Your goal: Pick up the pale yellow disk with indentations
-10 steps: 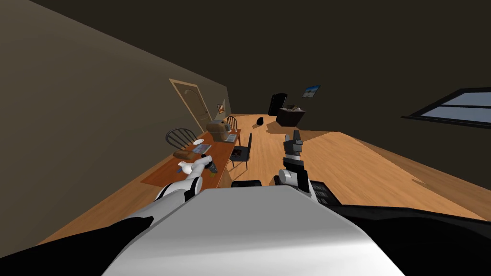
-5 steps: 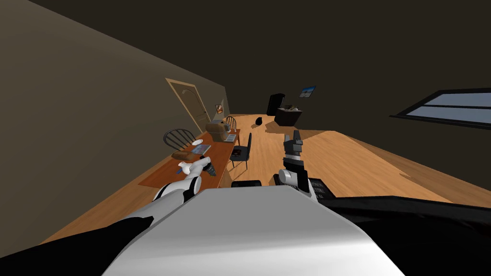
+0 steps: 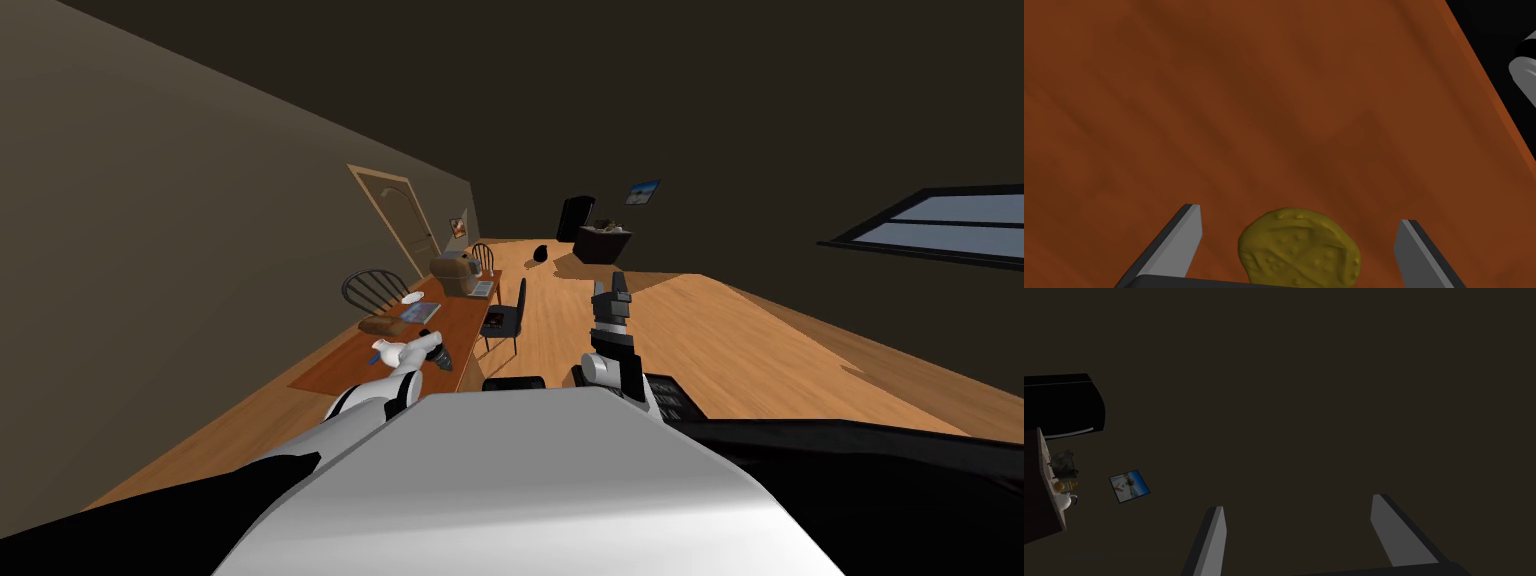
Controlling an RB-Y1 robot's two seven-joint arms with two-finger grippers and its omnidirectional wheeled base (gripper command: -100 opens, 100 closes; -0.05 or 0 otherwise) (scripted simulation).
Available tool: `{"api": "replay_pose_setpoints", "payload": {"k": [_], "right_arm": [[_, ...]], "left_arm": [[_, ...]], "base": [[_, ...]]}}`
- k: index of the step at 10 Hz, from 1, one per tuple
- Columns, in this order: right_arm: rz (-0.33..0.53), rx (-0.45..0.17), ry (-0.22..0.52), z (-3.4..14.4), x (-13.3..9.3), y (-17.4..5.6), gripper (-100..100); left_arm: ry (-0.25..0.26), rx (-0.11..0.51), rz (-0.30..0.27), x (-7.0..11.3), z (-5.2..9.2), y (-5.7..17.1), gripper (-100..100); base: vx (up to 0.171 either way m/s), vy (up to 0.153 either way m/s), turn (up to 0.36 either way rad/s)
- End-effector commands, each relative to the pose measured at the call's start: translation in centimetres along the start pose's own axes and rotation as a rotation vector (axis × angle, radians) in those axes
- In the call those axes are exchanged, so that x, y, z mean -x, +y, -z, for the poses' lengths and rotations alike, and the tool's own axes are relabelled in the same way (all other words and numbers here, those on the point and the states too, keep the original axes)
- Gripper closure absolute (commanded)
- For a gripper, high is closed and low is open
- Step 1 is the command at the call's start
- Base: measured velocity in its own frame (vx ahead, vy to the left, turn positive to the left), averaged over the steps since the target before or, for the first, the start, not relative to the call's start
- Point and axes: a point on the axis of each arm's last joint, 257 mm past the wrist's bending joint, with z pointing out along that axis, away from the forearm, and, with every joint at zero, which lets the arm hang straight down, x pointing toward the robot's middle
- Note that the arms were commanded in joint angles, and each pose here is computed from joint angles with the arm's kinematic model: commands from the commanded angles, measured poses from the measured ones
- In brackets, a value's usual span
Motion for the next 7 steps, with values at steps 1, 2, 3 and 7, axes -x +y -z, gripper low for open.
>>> {"api": "replay_pose_setpoints", "payload": {"k": [1, 2, 3, 7], "right_arm": [[0.000, 0.000, 0.000, 0.00, 0.00, 0.00, 0], [0.000, 0.000, 0.000, 0.00, 0.00, 0.00, 0], [0.000, 0.000, 0.000, 0.00, 0.00, 0.00, 0], [0.000, 0.000, 0.000, 0.00, 0.00, 0.00, 0]], "left_arm": [[0.000, 0.000, 0.000, 0.00, 0.00, 0.00, -100], [0.001, -0.002, 0.000, -0.01, -0.06, 0.00, 100], [0.001, 0.001, 0.000, -0.04, -0.10, 0.10, 100], [0.001, 0.003, 0.000, -0.04, -0.12, 0.19, 0]], "base": [[0.011, 0.005, 0.002], [0.000, 0.000, 0.000], [0.000, 0.000, 0.000], [0.000, 0.000, 0.000]]}}
